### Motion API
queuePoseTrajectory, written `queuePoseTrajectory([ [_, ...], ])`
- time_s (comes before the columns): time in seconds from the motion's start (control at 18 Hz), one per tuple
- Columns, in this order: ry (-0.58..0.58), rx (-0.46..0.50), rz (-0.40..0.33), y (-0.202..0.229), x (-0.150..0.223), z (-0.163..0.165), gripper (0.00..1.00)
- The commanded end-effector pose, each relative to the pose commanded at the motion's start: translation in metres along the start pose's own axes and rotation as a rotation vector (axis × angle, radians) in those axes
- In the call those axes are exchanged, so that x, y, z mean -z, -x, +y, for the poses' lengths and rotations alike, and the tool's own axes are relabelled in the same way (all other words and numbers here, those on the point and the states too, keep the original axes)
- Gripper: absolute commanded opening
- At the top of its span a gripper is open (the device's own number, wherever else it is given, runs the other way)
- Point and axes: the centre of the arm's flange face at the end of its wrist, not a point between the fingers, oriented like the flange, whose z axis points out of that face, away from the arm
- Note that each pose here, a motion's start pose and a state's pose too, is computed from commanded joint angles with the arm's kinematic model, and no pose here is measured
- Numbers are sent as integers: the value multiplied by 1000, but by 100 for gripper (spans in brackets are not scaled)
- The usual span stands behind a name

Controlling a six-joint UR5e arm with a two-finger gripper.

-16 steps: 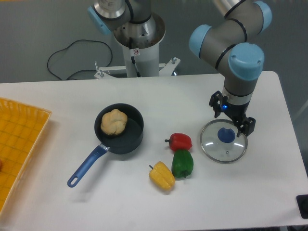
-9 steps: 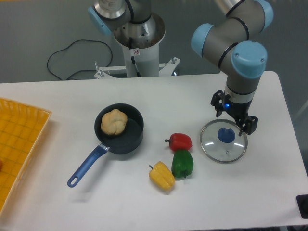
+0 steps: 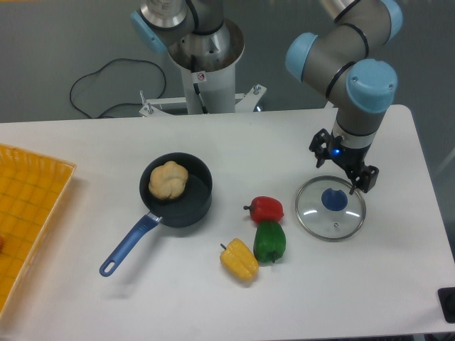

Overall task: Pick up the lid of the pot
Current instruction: 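Move the open gripper over the blue knob of the glass lid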

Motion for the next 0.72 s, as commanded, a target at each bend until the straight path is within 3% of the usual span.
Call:
queuePoseTrajectory([
  [0.33, 7, 111, 11, -9, -4, -5, 100],
  [0.56, 9, 132, 12, -9, -5, -5, 100],
  [0.72, 8, 223, 24, -6, -16, -7, 100],
])
